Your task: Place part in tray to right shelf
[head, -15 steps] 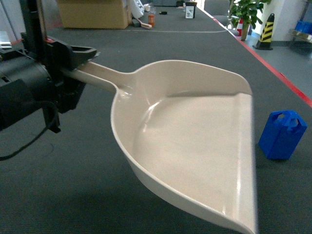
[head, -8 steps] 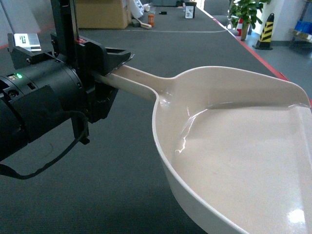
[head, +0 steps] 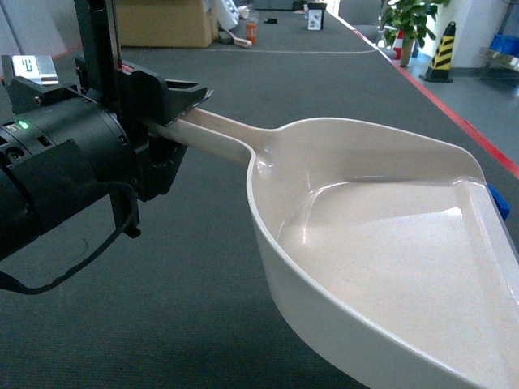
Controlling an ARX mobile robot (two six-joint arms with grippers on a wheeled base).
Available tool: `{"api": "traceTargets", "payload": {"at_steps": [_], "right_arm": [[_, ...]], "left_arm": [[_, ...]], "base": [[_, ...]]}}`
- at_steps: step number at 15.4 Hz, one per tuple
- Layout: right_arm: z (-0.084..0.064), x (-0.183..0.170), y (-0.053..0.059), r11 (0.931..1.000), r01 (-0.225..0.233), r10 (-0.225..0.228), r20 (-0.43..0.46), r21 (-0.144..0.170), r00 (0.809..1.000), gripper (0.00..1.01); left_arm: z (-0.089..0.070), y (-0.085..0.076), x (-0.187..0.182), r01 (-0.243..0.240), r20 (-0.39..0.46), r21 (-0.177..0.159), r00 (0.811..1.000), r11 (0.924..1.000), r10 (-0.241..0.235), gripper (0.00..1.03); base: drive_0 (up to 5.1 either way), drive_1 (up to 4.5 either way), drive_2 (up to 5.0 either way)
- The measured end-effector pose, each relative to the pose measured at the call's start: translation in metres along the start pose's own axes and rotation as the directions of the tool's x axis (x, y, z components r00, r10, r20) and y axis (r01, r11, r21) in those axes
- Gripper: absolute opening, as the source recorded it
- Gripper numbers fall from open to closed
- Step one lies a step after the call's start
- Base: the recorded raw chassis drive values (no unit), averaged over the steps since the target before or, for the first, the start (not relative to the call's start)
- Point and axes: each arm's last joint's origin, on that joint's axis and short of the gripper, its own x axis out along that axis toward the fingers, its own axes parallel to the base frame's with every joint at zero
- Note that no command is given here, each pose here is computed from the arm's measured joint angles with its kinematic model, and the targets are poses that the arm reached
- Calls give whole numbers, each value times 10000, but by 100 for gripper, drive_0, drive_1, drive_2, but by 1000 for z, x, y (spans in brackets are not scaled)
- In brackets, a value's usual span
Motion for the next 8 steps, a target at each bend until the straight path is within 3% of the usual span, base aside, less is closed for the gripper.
{"api": "traceTargets", "payload": {"at_steps": [1,2,3,4,5,6,8], "right_arm": [[3,24,-1,9967,-811,807,-585,-34,9950,98],[5,44,0,9885,-1513,1499,-1042,-51,9832,98],[7,64,6,9700,-2429,2385,-1455,-132,9602,98],[11,79,11,9533,-3010,2927,-1746,-226,9401,98],[15,94,16,9415,-3338,3201,-1877,-463,9286,98],[19,109,19,9361,-3456,3268,-2016,-659,9234,98],[22,137,25,9243,-3748,3510,-2261,-714,9087,98]], "left_arm": [[0,0,0,12,-1,-2,10000,10000,-12,13],[0,0,0,16,15,-2,10000,10000,-16,13],[0,0,0,9,14,-3,10000,10000,-9,13],[0,0,0,10,6,-3,10000,10000,-10,13],[0,0,0,11,2,-3,10000,10000,-11,13],[0,0,0,11,2,-3,10000,10000,-11,13],[0,0,0,10,10,-3,10000,10000,-10,13]], "base": [[0,0,0],[0,0,0],[0,0,0],[0,0,0],[0,0,0],[0,0,0],[0,0,0]]}}
